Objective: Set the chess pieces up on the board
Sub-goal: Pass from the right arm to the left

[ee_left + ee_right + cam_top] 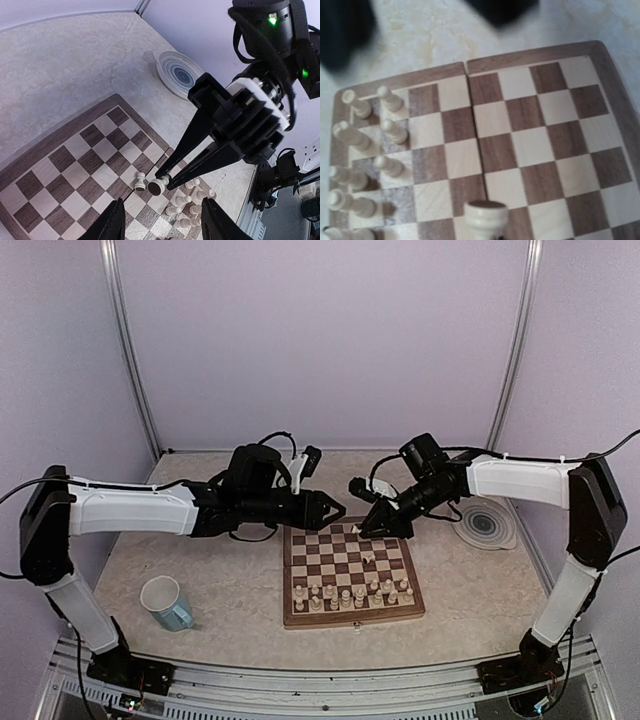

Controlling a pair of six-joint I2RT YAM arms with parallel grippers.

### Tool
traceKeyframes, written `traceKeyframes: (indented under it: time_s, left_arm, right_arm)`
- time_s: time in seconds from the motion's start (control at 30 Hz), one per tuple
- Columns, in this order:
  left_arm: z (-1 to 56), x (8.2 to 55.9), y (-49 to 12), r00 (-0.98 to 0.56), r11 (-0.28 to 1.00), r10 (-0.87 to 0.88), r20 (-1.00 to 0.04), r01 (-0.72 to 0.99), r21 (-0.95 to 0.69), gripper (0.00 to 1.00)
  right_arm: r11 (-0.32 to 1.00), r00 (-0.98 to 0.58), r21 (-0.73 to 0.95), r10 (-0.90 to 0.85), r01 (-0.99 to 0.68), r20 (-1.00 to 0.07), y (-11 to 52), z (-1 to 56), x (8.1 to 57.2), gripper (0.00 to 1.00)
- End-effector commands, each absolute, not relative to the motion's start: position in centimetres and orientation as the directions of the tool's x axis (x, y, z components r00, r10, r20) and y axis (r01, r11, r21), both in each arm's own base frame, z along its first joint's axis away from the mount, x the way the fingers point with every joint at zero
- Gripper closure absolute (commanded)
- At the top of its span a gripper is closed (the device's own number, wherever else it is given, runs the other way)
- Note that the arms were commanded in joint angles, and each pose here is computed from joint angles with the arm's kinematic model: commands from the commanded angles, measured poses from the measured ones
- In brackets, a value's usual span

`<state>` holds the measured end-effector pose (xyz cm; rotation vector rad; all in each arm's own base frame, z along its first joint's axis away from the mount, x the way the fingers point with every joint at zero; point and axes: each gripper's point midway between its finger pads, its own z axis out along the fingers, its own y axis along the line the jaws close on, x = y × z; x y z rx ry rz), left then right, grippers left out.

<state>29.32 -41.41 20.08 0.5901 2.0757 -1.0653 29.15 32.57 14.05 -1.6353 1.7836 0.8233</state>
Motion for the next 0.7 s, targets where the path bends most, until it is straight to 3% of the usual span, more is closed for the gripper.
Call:
traceKeyframes:
  time_s: [0.0, 0.37, 0.67]
  left_arm:
    - [20.1, 28.7, -43.4, -0.672, 0.463, 0.069, -0.738, 0.676, -0.573, 0.48]
    - [17.9, 27.7, -45.8, -0.736, 0.359, 0.112, -0.668, 0.656, -0.663, 0.58]
    - [17.5, 27.1, -46.7, -0.749, 0.303, 0.133, -0.649, 0.655, -0.693, 0.83]
  right_arm:
    - [0.029, -0.072, 0.068, -0.605, -0.997, -0.793, 32.7, 16.7, 28.4, 0.88]
    - [0.0, -0.061, 0.075, -0.584, -0.997, -0.809, 32.9, 17.6, 27.7, 0.87]
    - [-0.007, -0.055, 0.073, -0.589, -0.997, -0.807, 32.9, 17.4, 27.3, 0.87]
